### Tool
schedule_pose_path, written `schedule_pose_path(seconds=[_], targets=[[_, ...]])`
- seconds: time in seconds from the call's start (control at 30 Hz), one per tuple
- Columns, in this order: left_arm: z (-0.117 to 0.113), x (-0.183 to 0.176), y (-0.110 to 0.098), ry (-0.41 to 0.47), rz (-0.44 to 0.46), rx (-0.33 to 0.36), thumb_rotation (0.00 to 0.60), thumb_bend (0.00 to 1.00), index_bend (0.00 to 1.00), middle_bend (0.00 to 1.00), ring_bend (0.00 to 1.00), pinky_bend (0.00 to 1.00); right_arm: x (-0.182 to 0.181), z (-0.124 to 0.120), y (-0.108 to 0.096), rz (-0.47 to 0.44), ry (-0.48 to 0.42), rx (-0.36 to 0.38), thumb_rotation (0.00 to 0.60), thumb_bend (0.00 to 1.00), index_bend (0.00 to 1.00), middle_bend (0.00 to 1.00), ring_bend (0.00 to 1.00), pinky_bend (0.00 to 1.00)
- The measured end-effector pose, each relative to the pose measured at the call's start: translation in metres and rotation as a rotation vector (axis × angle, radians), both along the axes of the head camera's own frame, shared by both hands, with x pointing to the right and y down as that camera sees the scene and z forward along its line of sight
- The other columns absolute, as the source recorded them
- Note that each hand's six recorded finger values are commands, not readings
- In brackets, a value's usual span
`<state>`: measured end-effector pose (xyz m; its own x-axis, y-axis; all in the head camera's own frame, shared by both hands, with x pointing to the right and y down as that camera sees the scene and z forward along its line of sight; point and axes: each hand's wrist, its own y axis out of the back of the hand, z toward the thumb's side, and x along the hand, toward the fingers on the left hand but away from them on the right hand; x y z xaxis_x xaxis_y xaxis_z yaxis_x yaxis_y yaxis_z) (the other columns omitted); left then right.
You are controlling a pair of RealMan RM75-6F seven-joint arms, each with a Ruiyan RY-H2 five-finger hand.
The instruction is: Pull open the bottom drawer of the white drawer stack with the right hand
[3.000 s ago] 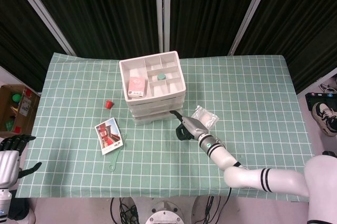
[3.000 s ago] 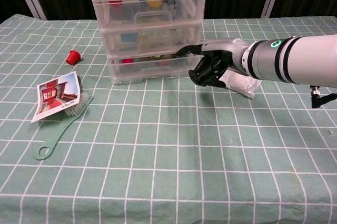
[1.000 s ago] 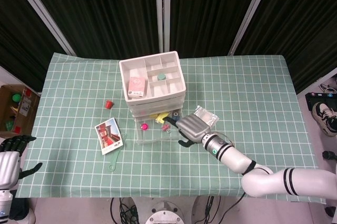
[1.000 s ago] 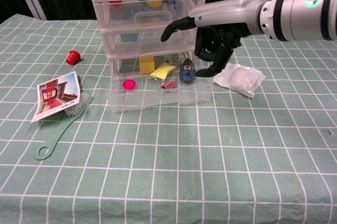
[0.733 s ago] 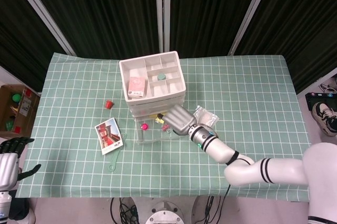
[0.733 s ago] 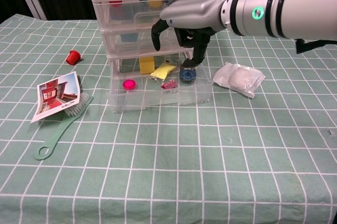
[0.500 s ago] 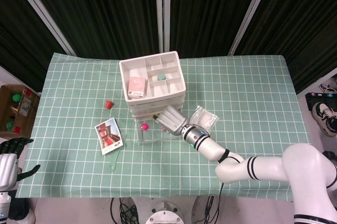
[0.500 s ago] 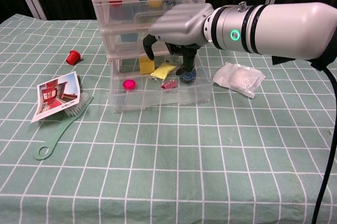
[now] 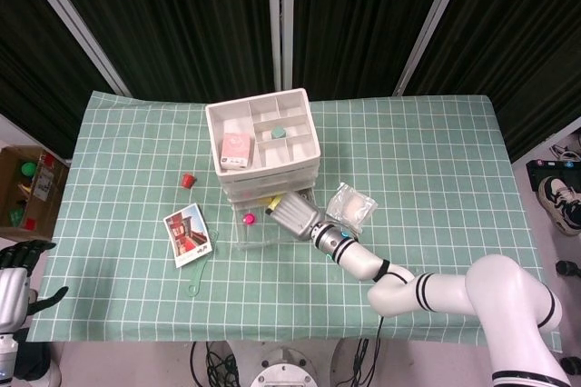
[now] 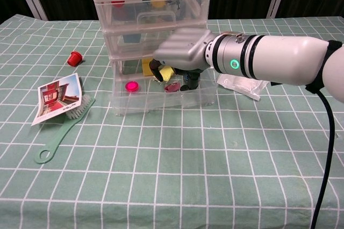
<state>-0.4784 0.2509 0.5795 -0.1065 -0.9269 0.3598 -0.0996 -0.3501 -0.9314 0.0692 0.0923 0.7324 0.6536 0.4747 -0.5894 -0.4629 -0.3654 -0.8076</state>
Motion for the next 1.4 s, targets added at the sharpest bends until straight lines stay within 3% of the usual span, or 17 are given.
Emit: schedule_pose_path(seconds=[0.6,0.87,1.03,1.23,1.4], targets=[[0.001,-0.003,0.003,0.002,-0.009,0.0,0.6,0.03,0.28,0.25,0.19,0.2,0.003,0.015,0.0,0.007,-0.006,0.006,0.6,0.29,0.47,0.93,0.96,0.99],[0.001,-0.003,0.003,0.003,-0.007,0.004,0.6,0.03,0.28,0.25,0.19,0.2,0.003,0.014,0.0,0.006,-0.026,0.026,0.6,0.35,0.67,0.95,0.97,1.0],[0.0,-0.002,0.002,0.003,-0.004,0.004,0.6,0.03,0.28,0.25,0.19,0.2,0.001,0.008,-0.001,0.014,-0.069,0.048,0.6,0.39,0.76,0.96,0.98,1.0],[-0.002,-0.003,0.001,0.0,-0.002,0.01,0.6,0.03,0.28,0.25,0.19,0.2,0.0,-0.008,-0.006,0.023,-0.133,0.081,0.6,0.4,0.77,0.96,0.98,1.0],[-0.004,-0.003,0.0,-0.001,0.003,0.018,0.6,0.03,0.28,0.25,0.19,0.2,0.004,-0.036,-0.008,0.035,-0.214,0.107,0.6,0.4,0.77,0.96,0.98,1.0]])
